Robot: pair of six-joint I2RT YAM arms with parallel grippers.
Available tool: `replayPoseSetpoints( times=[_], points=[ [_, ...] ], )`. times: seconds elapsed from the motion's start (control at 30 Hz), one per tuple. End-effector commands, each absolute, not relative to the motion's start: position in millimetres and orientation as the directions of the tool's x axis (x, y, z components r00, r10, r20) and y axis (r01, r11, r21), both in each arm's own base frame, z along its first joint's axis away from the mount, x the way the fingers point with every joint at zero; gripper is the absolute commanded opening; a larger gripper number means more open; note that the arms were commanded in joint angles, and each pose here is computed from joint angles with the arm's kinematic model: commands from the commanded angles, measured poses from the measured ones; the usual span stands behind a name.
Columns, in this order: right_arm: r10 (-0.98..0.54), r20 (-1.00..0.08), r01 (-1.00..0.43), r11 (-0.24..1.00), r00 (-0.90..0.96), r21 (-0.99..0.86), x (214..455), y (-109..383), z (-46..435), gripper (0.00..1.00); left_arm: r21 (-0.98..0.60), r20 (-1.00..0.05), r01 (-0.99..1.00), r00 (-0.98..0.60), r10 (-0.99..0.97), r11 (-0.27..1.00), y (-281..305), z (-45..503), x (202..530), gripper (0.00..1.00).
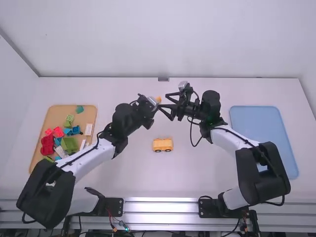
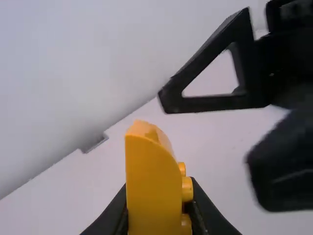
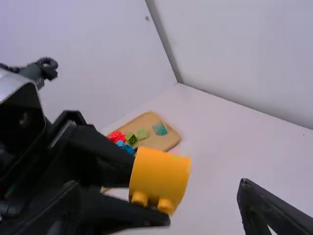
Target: Assemble lego blocks to make yellow taxi
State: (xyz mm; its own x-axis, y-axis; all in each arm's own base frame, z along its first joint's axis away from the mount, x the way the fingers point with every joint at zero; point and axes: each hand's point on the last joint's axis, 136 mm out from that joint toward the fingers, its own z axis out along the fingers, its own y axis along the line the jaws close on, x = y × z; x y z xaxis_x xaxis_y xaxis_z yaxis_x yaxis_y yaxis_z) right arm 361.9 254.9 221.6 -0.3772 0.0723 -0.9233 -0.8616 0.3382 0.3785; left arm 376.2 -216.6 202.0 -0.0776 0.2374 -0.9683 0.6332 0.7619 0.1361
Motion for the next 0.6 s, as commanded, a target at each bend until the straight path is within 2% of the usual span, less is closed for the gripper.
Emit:
replayPoseSetpoints(
  times=[0.0,0.23,0.27,0.33,0.47,0.53,0.57],
  points=[
    [0.087,-0.906,-0.841,0.345,-0.414,0.417,364,255,219,0.81,0.025,-0.978,0.634,-0.143,0.149,0.773,-223,194,372,0.02],
    [0.082,-0.903,-0.840,0.339,-0.422,0.423,361,261,217,0.79,0.012,-0.992,0.652,-0.087,0.090,0.758,-236,205,365,0.02],
    [0.082,-0.903,-0.837,0.347,-0.422,0.423,361,264,217,0.75,0.012,-0.993,0.658,-0.081,0.087,0.753,-239,206,364,0.02],
    [0.082,-0.902,-0.834,0.352,-0.424,0.424,361,265,216,0.73,0.009,-0.993,0.661,-0.080,0.082,0.750,-241,207,363,0.02],
    [0.084,-0.903,-0.831,0.362,-0.421,0.421,361,271,216,0.59,-0.005,-0.993,0.660,-0.093,0.075,0.752,-242,205,363,0.02],
    [0.085,-0.902,-0.827,0.371,-0.423,0.422,362,272,215,0.59,-0.005,-0.993,0.648,-0.095,0.075,0.762,-239,205,365,0.02],
    [0.085,-0.902,-0.827,0.371,-0.423,0.423,362,272,215,0.55,-0.016,-0.992,0.621,-0.106,0.064,0.783,-235,204,369,0.02]
  ],
)
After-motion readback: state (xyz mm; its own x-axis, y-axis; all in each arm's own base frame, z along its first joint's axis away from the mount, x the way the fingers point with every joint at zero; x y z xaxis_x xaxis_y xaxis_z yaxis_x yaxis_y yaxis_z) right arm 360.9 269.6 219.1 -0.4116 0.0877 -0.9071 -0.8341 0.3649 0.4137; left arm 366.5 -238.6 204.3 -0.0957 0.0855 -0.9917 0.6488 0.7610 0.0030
